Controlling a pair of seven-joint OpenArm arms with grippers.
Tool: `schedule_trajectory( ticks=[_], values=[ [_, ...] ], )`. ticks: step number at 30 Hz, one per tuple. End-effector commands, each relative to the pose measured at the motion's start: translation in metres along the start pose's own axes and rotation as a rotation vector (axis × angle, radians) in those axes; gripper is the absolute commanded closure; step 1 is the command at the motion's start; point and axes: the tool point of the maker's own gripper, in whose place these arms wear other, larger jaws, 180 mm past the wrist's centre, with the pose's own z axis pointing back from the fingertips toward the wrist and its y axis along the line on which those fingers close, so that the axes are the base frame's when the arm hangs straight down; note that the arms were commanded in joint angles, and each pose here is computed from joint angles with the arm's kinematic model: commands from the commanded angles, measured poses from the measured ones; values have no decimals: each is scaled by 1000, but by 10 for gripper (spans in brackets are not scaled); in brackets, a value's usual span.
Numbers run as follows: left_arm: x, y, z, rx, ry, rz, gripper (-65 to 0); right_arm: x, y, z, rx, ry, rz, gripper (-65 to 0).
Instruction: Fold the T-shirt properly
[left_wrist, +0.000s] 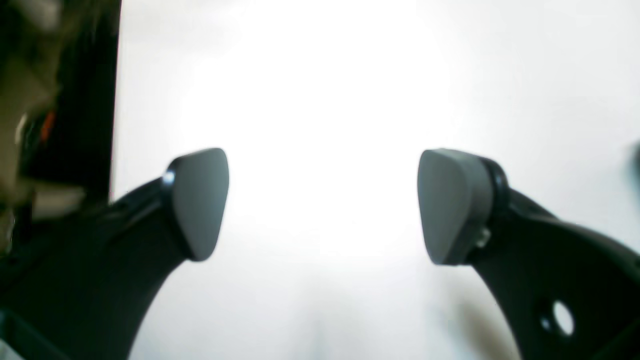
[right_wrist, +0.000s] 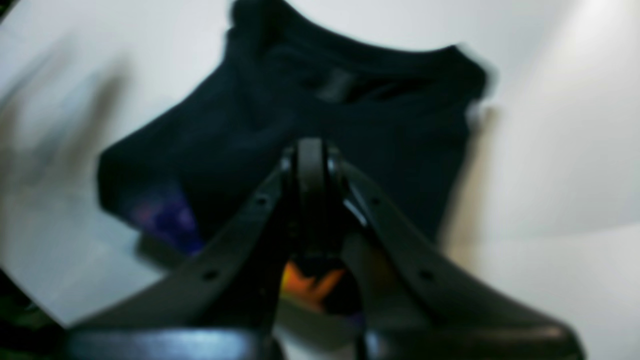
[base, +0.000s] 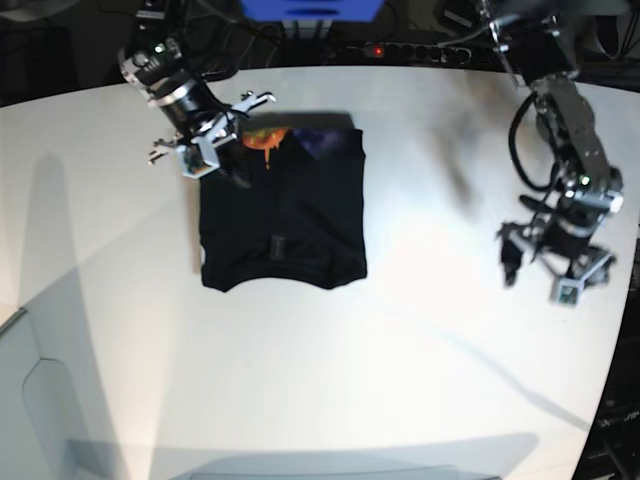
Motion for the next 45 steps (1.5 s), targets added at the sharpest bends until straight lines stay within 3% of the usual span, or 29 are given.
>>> schedule_trajectory(
  ticks=[1, 7, 12, 20, 26, 32, 39, 45],
  values=[
    [8, 12, 6, 25, -41, 5, -568, 2, -3, -2, 6, -23, -4, 0],
    [-53, 26, 22, 64, 87, 45, -568, -53, -15, -15, 28, 98, -57, 0],
    [-76, 27, 31, 70, 142, 50, -568, -72, -10, -13, 46, 74, -109, 0],
    [-91, 22, 36, 59, 181, 44, -568, -4, -12, -7, 33, -99, -9, 0],
    [-101, 16, 39, 51, 205, 49, -568, 32, 46, -15, 197, -180, 37, 0],
    [-128, 5, 49, 28, 270, 54, -568, 9, 97, -33, 349, -118, 0, 0],
    [-168, 3, 73, 54, 351, 119, -568, -40, 113, -53, 410, 3, -62, 0],
    [-191, 24, 96, 125, 405, 152, -568, -30, 110, -54, 406, -24, -46, 0]
  ],
)
